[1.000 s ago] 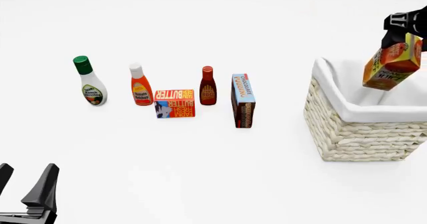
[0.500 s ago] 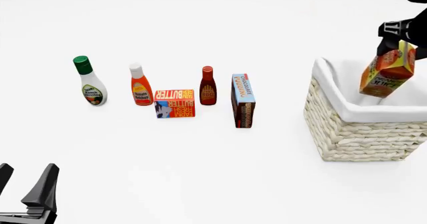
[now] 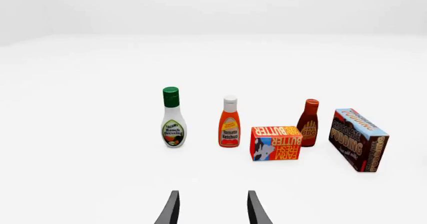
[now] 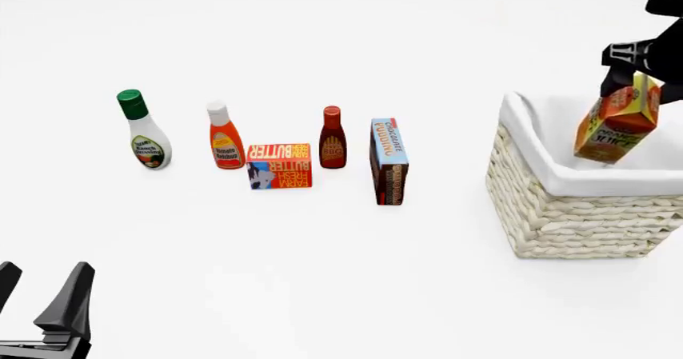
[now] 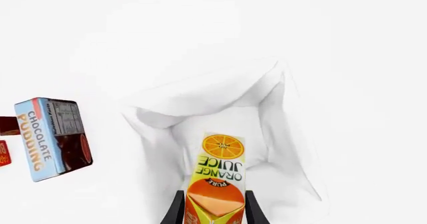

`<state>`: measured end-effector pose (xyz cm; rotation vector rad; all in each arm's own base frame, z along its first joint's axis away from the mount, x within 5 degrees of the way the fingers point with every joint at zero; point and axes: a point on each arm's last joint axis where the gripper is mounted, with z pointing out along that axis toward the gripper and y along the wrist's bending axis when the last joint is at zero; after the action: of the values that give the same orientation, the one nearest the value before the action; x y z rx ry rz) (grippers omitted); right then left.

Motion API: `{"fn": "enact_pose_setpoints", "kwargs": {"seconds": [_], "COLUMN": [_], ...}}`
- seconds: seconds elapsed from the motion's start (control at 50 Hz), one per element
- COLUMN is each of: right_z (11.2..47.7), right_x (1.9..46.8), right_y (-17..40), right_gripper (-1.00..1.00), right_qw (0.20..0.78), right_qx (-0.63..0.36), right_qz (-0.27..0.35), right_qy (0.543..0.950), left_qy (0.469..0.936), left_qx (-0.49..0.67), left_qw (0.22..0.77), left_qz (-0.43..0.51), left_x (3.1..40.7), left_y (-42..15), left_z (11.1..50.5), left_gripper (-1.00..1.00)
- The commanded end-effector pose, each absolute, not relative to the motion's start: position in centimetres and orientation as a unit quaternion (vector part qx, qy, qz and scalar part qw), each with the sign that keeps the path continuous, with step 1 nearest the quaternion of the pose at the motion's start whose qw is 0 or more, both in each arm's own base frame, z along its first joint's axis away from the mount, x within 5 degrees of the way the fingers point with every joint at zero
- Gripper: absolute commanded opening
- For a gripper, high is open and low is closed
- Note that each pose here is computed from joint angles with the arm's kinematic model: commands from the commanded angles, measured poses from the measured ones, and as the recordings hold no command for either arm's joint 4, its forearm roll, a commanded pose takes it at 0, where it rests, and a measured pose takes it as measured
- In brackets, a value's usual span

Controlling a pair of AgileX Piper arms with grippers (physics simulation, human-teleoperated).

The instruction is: Pick the orange juice and place it in the basket.

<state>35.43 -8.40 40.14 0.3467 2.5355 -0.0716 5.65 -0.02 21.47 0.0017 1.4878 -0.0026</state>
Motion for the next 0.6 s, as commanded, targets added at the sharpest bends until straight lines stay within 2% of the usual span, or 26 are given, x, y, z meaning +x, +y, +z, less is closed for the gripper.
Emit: {"fn": "enact_pose_setpoints", "kwargs": {"seconds": [0.02, 0.6], "right_z": [39.2, 37.9], "right_x": [36.2, 37.1], "right_y": [-8.5, -9.1], "right_gripper": [-1.00, -1.00], "right_qw": [0.275, 0.260], "right_qx": [0.145, 0.168], "right_qz": [-0.022, -0.017], "right_qy": [0.950, 0.951], "left_qy": [0.677, 0.677], "left_qx": [0.001, 0.001], "left_qw": [0.736, 0.736], "left_qz": [-0.001, -0.001], "left_x": [5.6, 5.6], "left_y": [0.0, 0.0], "left_z": [21.4, 21.4], "left_gripper": [1.00, 1.00]}}
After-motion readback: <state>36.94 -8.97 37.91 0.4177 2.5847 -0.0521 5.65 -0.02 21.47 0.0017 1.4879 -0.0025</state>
